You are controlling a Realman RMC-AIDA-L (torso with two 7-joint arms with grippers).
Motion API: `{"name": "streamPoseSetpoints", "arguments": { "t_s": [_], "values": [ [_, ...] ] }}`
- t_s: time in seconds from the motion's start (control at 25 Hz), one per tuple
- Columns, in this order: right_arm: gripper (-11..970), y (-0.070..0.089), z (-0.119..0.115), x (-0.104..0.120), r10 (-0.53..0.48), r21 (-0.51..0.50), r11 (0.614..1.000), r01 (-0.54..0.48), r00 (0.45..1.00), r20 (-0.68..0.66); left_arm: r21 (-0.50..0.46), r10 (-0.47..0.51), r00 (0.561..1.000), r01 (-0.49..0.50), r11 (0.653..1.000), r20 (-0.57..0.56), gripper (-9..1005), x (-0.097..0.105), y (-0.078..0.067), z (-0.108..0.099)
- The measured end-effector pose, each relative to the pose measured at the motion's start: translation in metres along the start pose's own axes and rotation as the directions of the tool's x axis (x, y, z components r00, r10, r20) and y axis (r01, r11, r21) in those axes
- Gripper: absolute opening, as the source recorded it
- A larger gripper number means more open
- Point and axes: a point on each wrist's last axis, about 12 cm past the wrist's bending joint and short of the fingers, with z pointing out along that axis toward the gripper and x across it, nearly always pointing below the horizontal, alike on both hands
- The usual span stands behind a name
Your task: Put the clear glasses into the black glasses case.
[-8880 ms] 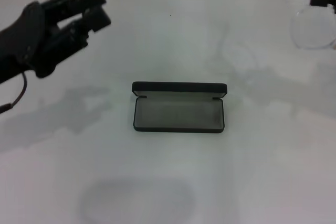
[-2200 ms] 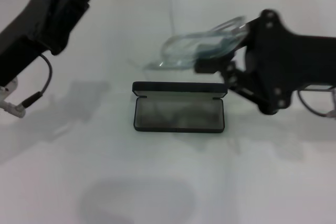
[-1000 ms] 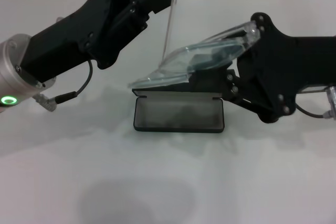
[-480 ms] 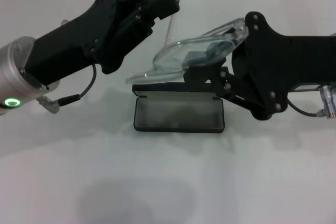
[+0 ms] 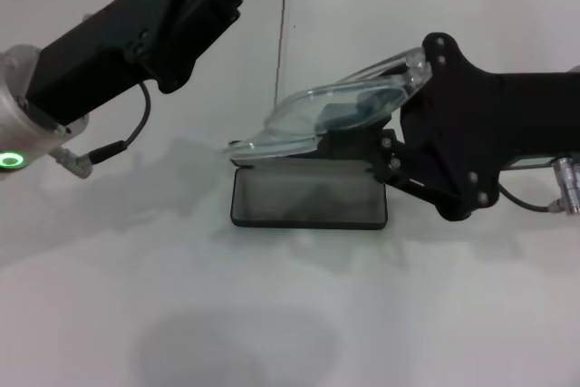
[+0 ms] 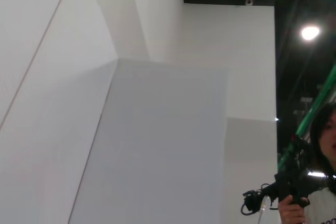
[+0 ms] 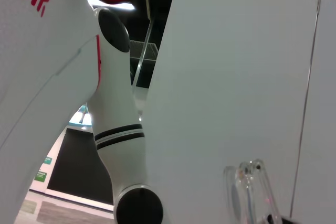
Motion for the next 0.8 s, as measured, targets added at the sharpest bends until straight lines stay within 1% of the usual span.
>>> {"name": "streamPoseSetpoints", "arguments": {
  "t_s": [0.4, 0.72, 0.8],
  "values": [
    [49, 0.003, -0.001, 0.001, 0.01, 0.007, 1.0, -0.01, 1.0, 0.005, 0.02, -0.014, 1.0, 0.014, 1.0, -0.001, 83, 0.002, -0.001, 0.004],
    [49, 0.005, -0.003, 0.002, 0.013, 0.021, 1.0, -0.013, 1.0, 0.005, 0.16, -0.05, 0.998, 0.057, 0.985, -0.045, 83, 0.01, -0.012, 0.019],
    [49, 0.005, -0.004, 0.002, 0.012, 0.025, 1.0, -0.012, 1.0, 0.008, 0.179, -0.053, 0.997, 0.062, 0.982, -0.055, 83, 0.011, -0.013, 0.022]
  ]
}}
